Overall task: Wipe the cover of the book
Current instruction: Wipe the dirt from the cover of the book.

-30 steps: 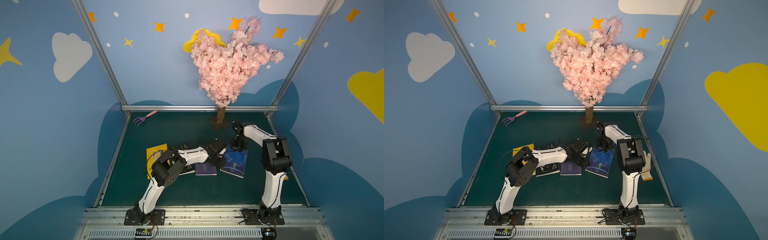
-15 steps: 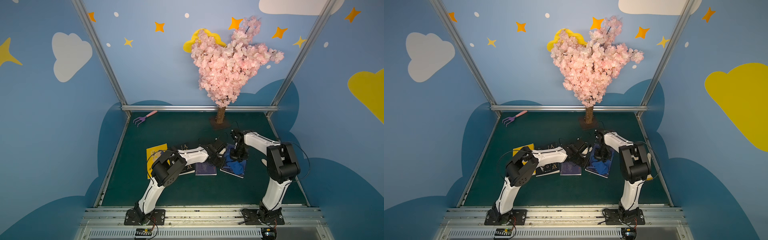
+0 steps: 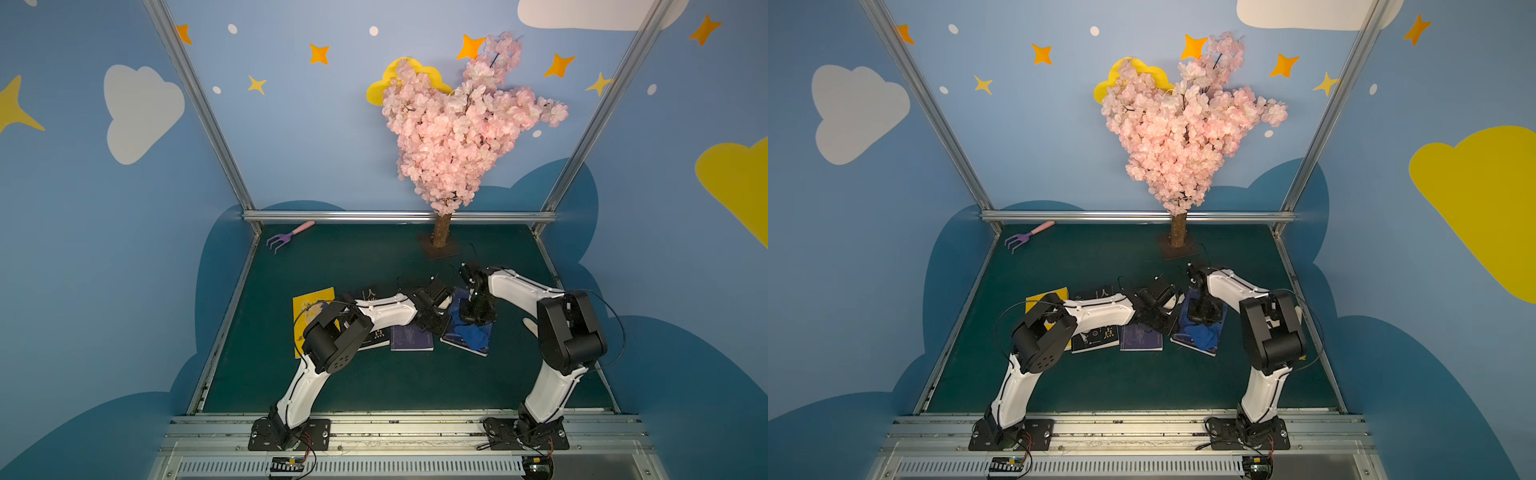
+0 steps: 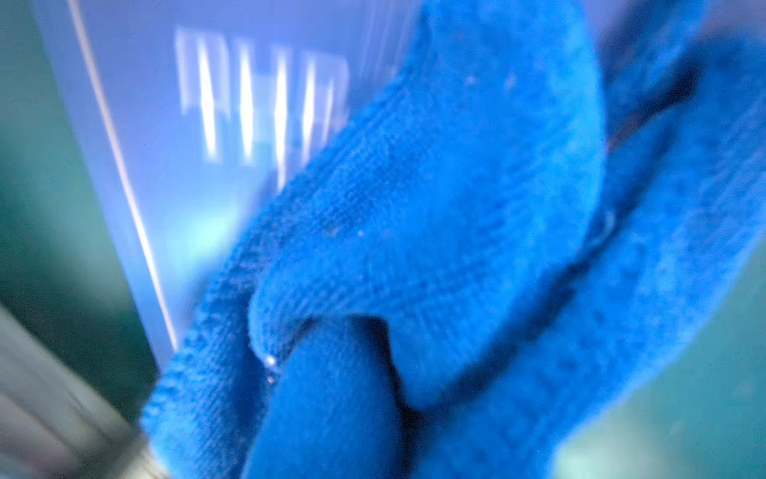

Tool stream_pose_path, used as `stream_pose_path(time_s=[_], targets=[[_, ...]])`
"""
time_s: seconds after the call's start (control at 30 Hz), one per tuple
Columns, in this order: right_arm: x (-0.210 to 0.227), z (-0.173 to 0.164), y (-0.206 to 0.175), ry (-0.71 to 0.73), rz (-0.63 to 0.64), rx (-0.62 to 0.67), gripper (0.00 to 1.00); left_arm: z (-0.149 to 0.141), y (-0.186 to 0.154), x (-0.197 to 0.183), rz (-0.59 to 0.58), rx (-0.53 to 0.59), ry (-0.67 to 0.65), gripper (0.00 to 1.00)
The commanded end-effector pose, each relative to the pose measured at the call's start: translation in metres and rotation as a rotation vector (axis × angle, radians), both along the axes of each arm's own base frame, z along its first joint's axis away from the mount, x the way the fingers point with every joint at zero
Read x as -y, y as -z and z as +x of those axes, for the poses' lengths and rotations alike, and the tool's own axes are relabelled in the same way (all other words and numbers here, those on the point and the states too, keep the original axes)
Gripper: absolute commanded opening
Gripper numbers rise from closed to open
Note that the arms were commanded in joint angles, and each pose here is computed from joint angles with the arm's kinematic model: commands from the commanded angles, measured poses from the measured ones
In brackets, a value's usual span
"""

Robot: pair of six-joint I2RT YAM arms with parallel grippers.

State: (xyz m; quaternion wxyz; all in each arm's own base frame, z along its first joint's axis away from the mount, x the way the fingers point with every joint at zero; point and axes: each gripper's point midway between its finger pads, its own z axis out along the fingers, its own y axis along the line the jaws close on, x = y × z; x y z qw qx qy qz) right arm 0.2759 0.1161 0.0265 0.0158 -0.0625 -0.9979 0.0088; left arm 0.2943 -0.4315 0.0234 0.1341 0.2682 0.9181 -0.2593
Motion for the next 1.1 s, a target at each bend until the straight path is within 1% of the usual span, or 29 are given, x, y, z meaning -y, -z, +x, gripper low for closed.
stream_pose_path(time_s=[0.0,0.1,0.17,0.3,0.4,0.47,0.53,0.6,0.63,0.73,0.8,0.83,0.87,0.93,1.07], targets=[[0.01,-0.026,0.015,0.046,-0.015,-0.059,0.0,-0.033,0.041,-0.027,0.136,-0.145,0.015,0.25],[0.017,-0.008,0.013,0.045,-0.045,-0.054,0.0,-0.033,0.043,-0.026,0.135,-0.151,0.014,0.25],[0.022,0.012,0.013,0.057,-0.05,-0.059,0.0,-0.033,0.045,-0.026,0.137,-0.153,0.013,0.25],[0.038,0.057,0.012,0.127,-0.035,-0.063,0.0,-0.032,0.043,-0.028,0.144,-0.144,0.014,0.24],[0.046,0.077,0.011,0.16,-0.033,-0.052,0.0,-0.032,0.046,-0.029,0.148,-0.147,0.013,0.24],[0.047,0.079,0.011,0.158,-0.042,-0.048,0.0,-0.033,0.047,-0.028,0.148,-0.152,0.014,0.24],[0.044,0.066,0.013,0.145,-0.049,-0.062,0.0,-0.034,0.047,-0.027,0.144,-0.158,0.014,0.24],[0.037,0.044,0.017,0.125,-0.053,-0.078,0.0,-0.033,0.045,-0.026,0.139,-0.156,0.011,0.24],[0.031,0.028,0.019,0.107,-0.053,-0.082,0.0,-0.036,0.043,-0.023,0.12,-0.173,0.022,0.24],[0.015,-0.02,0.025,0.054,-0.056,-0.095,0.0,-0.037,0.043,-0.023,0.116,-0.178,0.023,0.24],[0.011,-0.039,0.027,0.043,-0.049,-0.096,0.0,-0.037,0.043,-0.023,0.119,-0.177,0.023,0.24],[0.013,-0.041,0.027,0.042,-0.044,-0.091,0.0,-0.037,0.043,-0.023,0.118,-0.176,0.025,0.24],[0.016,-0.038,0.025,0.04,-0.053,-0.08,0.0,-0.036,0.043,-0.023,0.12,-0.175,0.023,0.24],[0.026,-0.021,0.017,0.047,-0.086,-0.058,0.0,-0.036,0.043,-0.024,0.125,-0.172,0.022,0.24],[0.035,0.033,0.002,0.102,-0.051,-0.015,0.0,-0.036,0.044,-0.025,0.128,-0.171,0.022,0.24]])
